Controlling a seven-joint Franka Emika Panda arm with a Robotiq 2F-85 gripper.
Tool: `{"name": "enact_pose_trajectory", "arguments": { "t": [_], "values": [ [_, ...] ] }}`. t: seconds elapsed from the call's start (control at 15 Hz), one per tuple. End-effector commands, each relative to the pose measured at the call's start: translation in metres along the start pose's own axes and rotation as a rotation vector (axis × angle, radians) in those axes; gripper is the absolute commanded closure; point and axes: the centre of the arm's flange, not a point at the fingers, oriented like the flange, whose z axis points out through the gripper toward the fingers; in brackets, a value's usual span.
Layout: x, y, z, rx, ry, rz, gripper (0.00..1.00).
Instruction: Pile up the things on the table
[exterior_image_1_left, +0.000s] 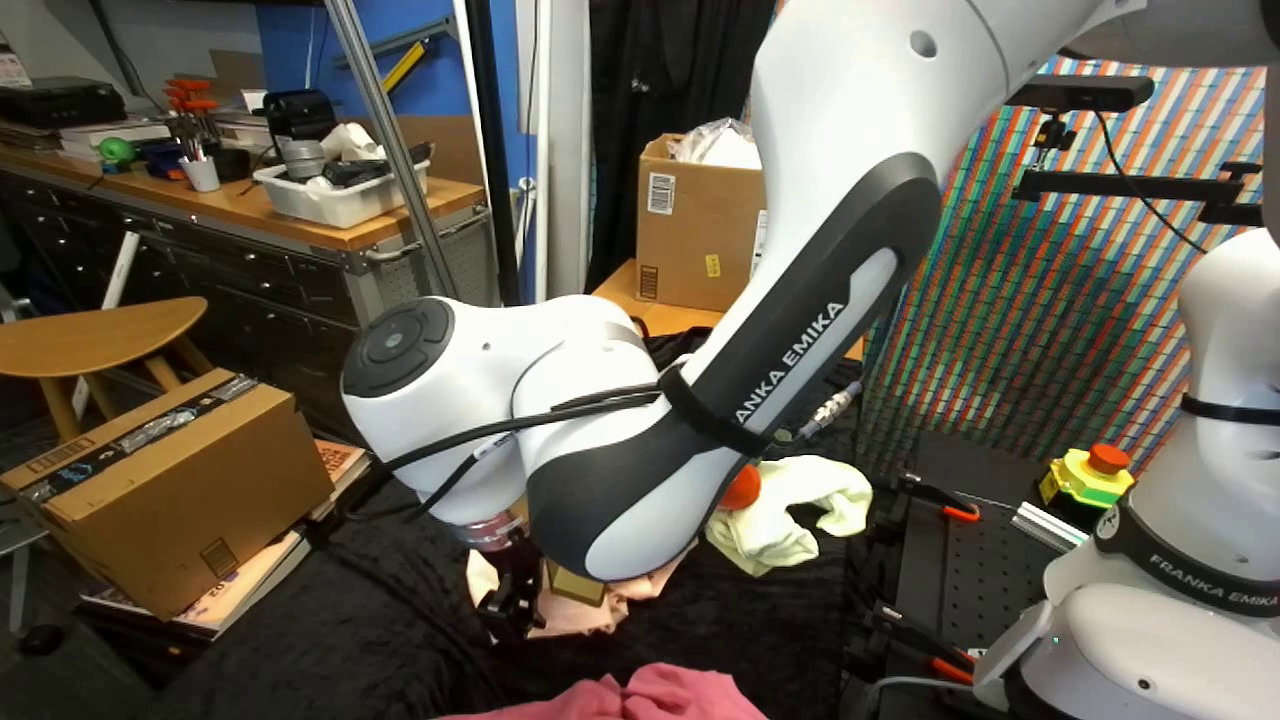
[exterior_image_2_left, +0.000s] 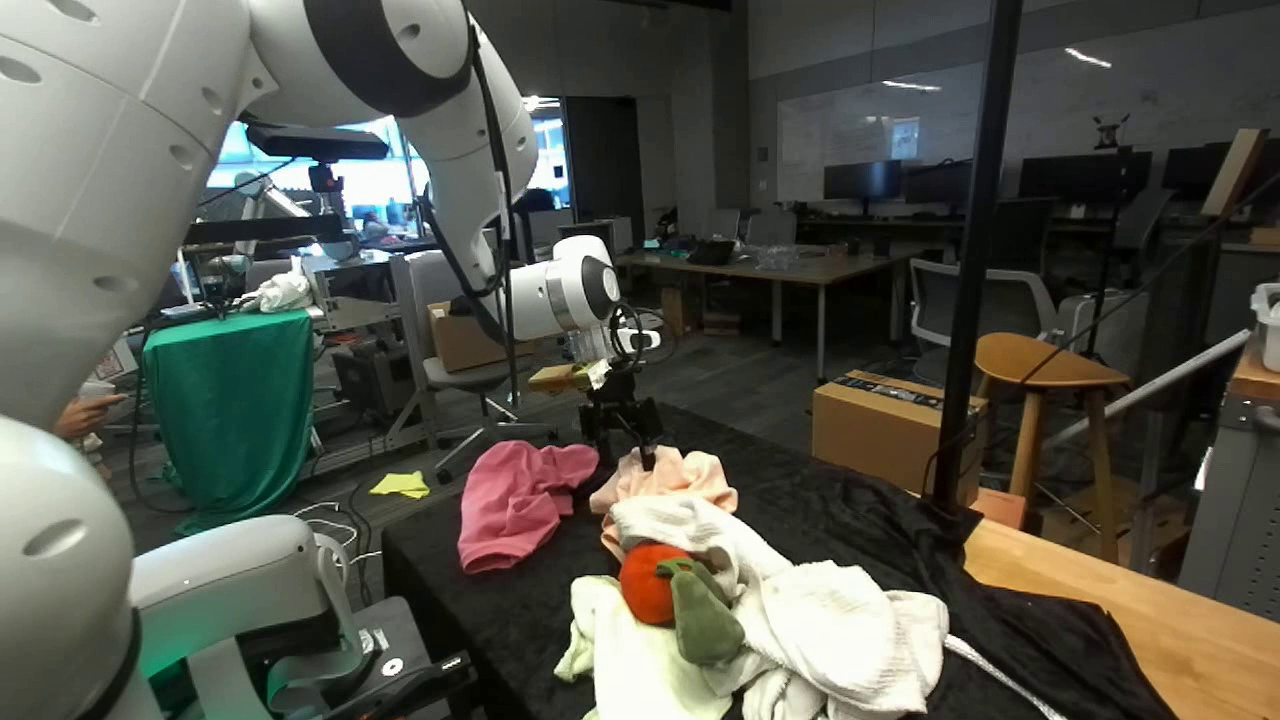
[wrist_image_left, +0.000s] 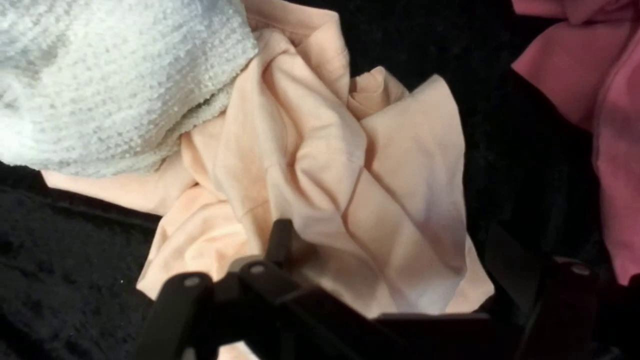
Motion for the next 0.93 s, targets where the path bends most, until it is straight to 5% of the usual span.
{"name": "enact_pose_trajectory", "arguments": {
  "t": [0.0,0.13,0.2,0.33,0.87],
  "values": [
    [0.014,-0.004,0.004,-0.038,-0.001,0.017,0.00],
    [0.015,-0.004,0.007,-0.041,-0.008,0.021,0.01],
    [0.015,-0.003,0.008,-0.045,-0.010,0.024,0.25],
    [0.016,-0.001,0.010,-0.047,-0.018,0.032,0.30],
    [0.017,0.022,0.004,-0.057,-0.017,0.097,0.90]
  ]
}}
